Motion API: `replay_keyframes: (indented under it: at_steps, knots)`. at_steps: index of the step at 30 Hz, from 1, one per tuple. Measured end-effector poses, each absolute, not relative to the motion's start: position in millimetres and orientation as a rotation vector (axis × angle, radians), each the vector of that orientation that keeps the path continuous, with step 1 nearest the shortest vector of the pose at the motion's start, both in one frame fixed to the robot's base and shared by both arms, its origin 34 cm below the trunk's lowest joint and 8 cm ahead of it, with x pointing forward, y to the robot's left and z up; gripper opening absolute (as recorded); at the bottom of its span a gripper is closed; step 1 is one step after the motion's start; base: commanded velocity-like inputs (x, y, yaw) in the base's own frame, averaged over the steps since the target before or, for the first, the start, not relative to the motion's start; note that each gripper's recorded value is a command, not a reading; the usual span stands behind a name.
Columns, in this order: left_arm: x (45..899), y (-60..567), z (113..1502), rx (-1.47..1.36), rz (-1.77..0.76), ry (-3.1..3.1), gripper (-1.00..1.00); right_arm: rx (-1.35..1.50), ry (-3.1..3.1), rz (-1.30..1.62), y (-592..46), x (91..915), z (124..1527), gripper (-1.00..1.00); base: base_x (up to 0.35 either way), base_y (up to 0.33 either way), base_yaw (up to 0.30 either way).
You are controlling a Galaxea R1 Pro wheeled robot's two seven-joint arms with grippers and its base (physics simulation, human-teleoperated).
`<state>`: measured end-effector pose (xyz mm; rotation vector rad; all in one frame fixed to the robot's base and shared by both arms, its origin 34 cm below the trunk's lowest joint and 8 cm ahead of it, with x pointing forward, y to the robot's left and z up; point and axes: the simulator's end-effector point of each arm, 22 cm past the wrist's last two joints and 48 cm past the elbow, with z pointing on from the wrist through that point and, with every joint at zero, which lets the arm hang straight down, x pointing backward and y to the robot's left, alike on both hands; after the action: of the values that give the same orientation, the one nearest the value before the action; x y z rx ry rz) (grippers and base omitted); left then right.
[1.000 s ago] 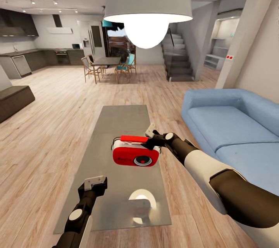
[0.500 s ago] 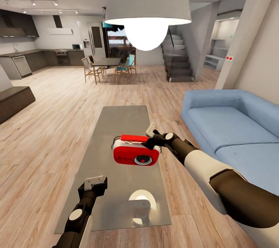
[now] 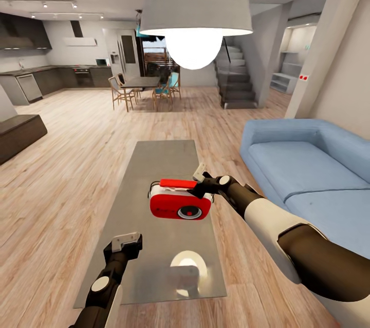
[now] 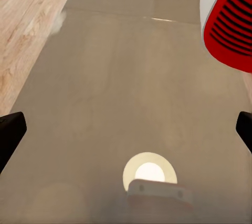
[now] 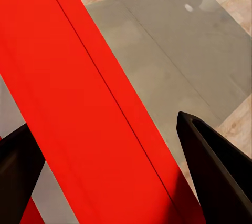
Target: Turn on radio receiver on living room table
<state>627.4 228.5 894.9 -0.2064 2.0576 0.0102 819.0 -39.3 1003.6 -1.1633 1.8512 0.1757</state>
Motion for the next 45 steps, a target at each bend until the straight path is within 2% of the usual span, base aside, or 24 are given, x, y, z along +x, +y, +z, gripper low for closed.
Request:
replay_keyframes:
  at_steps: [45]
  knots:
    - [631, 228, 934, -0.203, 0.001, 1.991, 1.00, -1.155, 1.791, 0.137, -39, 814, 1056, -1.00, 0.000, 0.000, 0.000]
